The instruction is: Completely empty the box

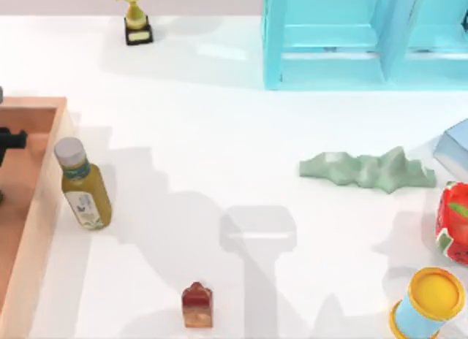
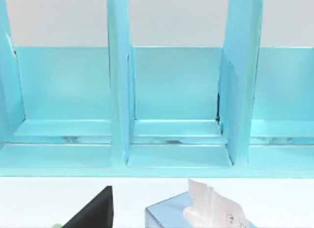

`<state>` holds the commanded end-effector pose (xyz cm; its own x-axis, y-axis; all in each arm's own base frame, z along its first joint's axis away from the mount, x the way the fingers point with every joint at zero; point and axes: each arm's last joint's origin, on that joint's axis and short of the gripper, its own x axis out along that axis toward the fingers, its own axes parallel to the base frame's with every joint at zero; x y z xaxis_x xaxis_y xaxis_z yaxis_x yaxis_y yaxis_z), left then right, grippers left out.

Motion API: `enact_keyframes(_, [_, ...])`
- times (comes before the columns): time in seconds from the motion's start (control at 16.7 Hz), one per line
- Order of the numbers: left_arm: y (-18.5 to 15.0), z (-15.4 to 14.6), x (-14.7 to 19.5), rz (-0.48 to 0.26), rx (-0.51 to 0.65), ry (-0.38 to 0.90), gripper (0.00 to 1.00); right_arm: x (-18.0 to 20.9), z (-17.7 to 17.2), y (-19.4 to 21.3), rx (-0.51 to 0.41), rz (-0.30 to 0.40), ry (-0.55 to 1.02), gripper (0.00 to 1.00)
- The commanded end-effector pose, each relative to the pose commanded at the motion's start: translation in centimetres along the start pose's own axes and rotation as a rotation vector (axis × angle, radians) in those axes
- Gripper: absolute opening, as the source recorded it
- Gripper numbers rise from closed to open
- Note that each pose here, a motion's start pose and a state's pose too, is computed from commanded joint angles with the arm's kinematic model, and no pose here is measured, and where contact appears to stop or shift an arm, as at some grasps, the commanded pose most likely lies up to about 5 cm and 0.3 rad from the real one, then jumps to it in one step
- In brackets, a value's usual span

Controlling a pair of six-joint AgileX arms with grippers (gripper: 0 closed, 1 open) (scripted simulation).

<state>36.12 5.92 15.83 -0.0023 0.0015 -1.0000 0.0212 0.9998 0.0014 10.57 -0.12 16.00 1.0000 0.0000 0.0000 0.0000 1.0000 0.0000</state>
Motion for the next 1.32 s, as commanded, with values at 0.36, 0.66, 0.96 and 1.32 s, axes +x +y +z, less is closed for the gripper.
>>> enact_keyframes(0.36, [0.3, 0.8, -1.3, 0.033, -0.011, -0.067, 0.00, 0.0, 0.0, 0.0, 0.000, 0.000, 0.000, 1.00])
enact_keyframes(0.66, [0.4, 3.0, -8.3, 0.113, -0.022, -0.224, 0.00, 0.0, 0.0, 0.0, 0.000, 0.000, 0.000, 1.00])
enact_keyframes(0.96, [0.7, 1.4, -12.4, 0.075, -0.018, -0.102, 0.00, 0.0, 0.0, 0.0, 0.000, 0.000, 0.000, 1.00])
enact_keyframes(1.32, [0.0, -0.1, -13.1, 0.001, 0.001, -0.002, 0.00, 0.0, 0.0, 0.0, 0.000, 0.000, 0.000, 1.00])
